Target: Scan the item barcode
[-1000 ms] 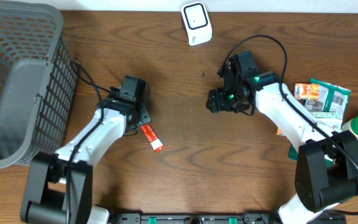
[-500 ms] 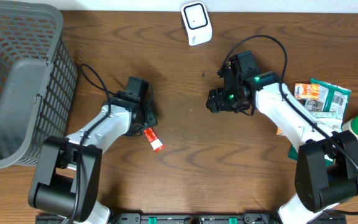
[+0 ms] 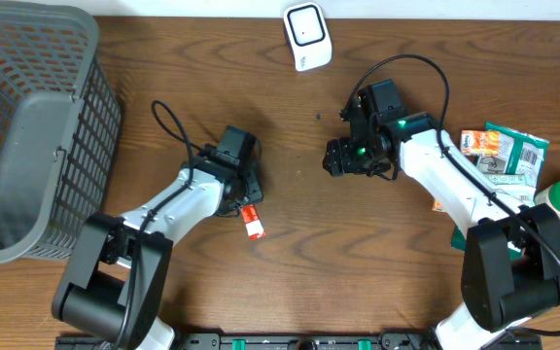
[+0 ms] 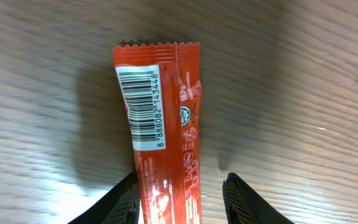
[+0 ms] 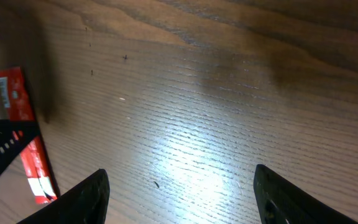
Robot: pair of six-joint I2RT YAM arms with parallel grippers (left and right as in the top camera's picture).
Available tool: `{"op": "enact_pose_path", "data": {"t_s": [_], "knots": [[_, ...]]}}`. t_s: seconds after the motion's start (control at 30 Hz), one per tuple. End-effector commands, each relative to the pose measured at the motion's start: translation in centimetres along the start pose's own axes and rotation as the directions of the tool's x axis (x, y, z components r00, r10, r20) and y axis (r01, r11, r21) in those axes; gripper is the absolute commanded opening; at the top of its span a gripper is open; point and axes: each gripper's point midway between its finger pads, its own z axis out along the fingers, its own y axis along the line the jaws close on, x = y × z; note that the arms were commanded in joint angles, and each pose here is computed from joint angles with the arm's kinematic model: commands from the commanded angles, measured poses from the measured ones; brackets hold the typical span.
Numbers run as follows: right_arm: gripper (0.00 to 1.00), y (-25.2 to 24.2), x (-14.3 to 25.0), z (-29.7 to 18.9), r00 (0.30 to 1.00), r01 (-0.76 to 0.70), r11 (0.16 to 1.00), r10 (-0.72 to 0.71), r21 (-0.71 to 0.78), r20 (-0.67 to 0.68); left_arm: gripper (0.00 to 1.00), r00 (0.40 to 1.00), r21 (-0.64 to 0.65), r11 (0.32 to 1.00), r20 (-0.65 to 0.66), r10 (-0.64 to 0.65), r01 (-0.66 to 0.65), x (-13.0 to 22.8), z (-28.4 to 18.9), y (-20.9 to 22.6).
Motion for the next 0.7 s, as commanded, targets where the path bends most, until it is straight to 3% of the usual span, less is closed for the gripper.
{"op": "enact_pose_path", "data": {"t_s": [0.0, 0.2, 0.67], "knots": [[0.7, 0.5, 0.1, -0.4, 1.0, 0.019, 1.0, -0.019, -0.004, 0.01, 0.45, 1.0, -0.01, 1.0, 0.001, -0.025, 0.025, 0.7, 0.7, -0.3], [0.69, 0.5, 0.1, -0.4, 1.0, 0.019, 1.0, -0.019, -0.004, 0.01, 0.45, 0.999, 0.042, 0.999, 0.036, -0.036, 0.034, 0.2, 1.5, -2.2], [0.69, 0.5, 0.1, -0.4, 1.0, 0.019, 1.0, -0.019, -0.004, 0.01, 0.45, 0.995, 0.113, 0.991, 0.076, 0.068, -0.076, 0.3, 2.5, -5.6]]}}
